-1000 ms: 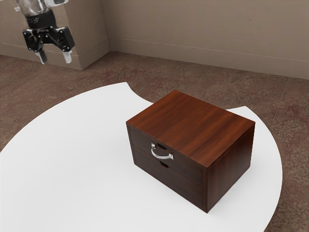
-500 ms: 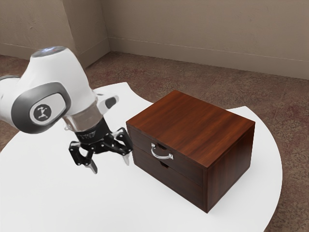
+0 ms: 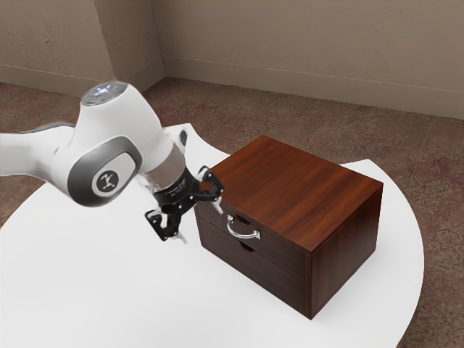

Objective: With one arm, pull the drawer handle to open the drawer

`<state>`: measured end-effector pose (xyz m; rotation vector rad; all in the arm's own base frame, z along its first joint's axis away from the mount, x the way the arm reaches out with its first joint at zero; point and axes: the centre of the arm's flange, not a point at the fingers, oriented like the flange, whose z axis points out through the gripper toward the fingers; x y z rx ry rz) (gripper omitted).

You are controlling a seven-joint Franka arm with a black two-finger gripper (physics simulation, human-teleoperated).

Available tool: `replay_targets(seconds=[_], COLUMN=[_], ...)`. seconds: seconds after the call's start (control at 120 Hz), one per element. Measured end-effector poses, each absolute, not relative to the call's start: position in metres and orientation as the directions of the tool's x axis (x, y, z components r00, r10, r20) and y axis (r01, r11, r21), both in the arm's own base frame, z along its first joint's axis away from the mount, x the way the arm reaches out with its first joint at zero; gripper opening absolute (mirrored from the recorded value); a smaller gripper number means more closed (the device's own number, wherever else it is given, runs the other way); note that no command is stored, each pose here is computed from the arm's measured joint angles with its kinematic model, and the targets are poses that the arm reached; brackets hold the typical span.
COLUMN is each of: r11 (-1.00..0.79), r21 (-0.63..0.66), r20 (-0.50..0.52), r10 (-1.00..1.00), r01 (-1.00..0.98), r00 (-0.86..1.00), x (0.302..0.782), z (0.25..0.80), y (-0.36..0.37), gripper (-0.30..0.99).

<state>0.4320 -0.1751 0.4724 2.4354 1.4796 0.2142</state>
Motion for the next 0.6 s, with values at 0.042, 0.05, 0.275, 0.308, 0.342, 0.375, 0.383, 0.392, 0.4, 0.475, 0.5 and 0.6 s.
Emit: replay_targets(seconds=[0.042,0.05,0.275,0.308,0.342,0.375,0.383,0.392,0.4,0.475,0.5,0.6], r11=[-0.409,-0.404,-0.292,-0.282,-0.270,-0.257,-0.254,-0.250,-0.247,-0.218,-0.209,-0.178], r21=[0.318,0.317,0.296,0.298,0.303,0.310,0.313,0.315,0.317,0.344,0.354,0.376], r20=[-0.027,-0.031,-0.100,-0.107,-0.112,-0.118,-0.119,-0.120,-0.121,-0.131,-0.134,-0.144], r10=[0.898,0.900,0.937,0.939,0.942,0.945,0.946,0.946,0.947,0.952,0.953,0.958], r01=[0.855,0.858,0.909,0.912,0.914,0.915,0.915,0.915,0.916,0.913,0.912,0.909], r00=[0.440,0.435,0.334,0.326,0.316,0.305,0.303,0.300,0.297,0.276,0.271,0.247], x=[0.431,0.430,0.415,0.415,0.417,0.418,0.419,0.419,0.420,0.424,0.426,0.433], z=[0.470,0.469,0.446,0.443,0.441,0.440,0.439,0.439,0.438,0.437,0.437,0.431], y=[-0.176,-0.177,-0.194,-0.197,-0.200,-0.201,-0.201,-0.202,-0.202,-0.204,-0.205,-0.205], gripper=[0.65,0.65,0.64,0.64,0.64,0.64,0.64,0.64,0.64,0.64,0.64,0.63])
